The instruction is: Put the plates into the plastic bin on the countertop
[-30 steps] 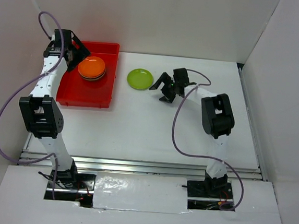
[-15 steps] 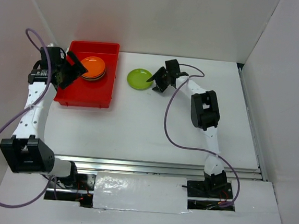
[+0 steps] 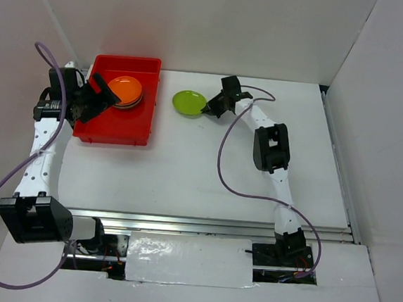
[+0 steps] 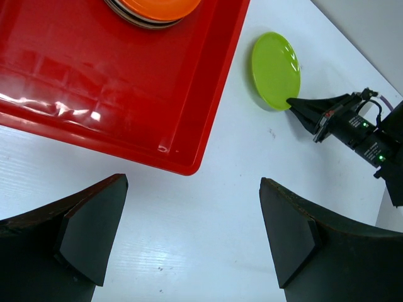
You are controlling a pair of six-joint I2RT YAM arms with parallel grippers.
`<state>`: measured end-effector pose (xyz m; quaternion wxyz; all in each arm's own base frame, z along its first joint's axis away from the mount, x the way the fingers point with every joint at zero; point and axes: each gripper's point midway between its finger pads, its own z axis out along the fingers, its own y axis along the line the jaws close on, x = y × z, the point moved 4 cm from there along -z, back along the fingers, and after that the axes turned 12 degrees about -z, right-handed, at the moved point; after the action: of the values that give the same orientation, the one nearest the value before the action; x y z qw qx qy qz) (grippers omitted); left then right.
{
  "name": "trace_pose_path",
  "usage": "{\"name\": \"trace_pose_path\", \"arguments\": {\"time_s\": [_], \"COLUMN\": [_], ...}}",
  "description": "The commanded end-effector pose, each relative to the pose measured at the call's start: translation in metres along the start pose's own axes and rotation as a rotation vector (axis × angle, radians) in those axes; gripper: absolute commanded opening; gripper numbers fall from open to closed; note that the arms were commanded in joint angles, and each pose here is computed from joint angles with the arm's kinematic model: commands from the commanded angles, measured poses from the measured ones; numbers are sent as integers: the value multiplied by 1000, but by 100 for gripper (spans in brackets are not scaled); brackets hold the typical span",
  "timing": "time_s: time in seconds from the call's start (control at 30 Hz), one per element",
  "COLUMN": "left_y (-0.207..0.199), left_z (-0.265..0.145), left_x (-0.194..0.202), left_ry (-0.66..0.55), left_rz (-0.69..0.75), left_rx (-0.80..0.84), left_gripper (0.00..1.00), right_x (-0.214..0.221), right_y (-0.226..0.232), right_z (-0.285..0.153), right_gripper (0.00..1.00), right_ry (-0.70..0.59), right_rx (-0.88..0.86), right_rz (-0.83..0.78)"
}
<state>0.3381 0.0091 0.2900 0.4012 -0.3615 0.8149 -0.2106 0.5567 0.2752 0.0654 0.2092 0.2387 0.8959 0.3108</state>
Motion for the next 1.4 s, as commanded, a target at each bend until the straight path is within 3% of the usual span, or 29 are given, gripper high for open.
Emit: {"name": "trace_pose_path", "arguments": {"time_s": [0.0,0.1,0.2,0.23,0.33,0.57,0.93,1.1,1.2,1.23,1.27,1.3,1.37], "left_y": [-5,-1,-8,-22,-35,-50,-44,-37,-35,-37,-37,-38,-37], "left_z": [-3,-1,8,11,25,41,57,67,69,67,68,68,68], "left_x": [-7,-4,10,18,39,65,79,89,91,89,87,83,70], "left_ry": [-10,21,107,185,367,525,554,570,576,568,555,537,461], "left_rz": [35,39,38,45,27,13,8,-5,-13,-7,-7,-7,-52], "left_rx": [61,100,206,333,465,574,519,469,458,462,447,435,382], "left_gripper": [99,99,99,99,99,99,98,83,60,23,6,0,0], "right_x": [-4,-9,-9,-4,15,83,134,144,150,151,151,154,143], "right_y": [-7,1,3,18,31,77,109,117,123,123,122,119,108], "right_z": [-2,-34,-96,-127,-172,-208,-242,-249,-247,-244,-244,-250,-257], "right_gripper": [0,0,0,0,0,0,0,0,0,9,69,99,100], "right_ry": [-3,-120,-287,-326,-379,-142,-41,-19,12,17,17,15,-65], "right_rx": [41,25,74,72,106,-231,-462,-502,-527,-519,-515,-512,-459], "right_rz": [25,2,-72,-147,-295,-493,-561,-572,-578,-572,-566,-560,-548]}}
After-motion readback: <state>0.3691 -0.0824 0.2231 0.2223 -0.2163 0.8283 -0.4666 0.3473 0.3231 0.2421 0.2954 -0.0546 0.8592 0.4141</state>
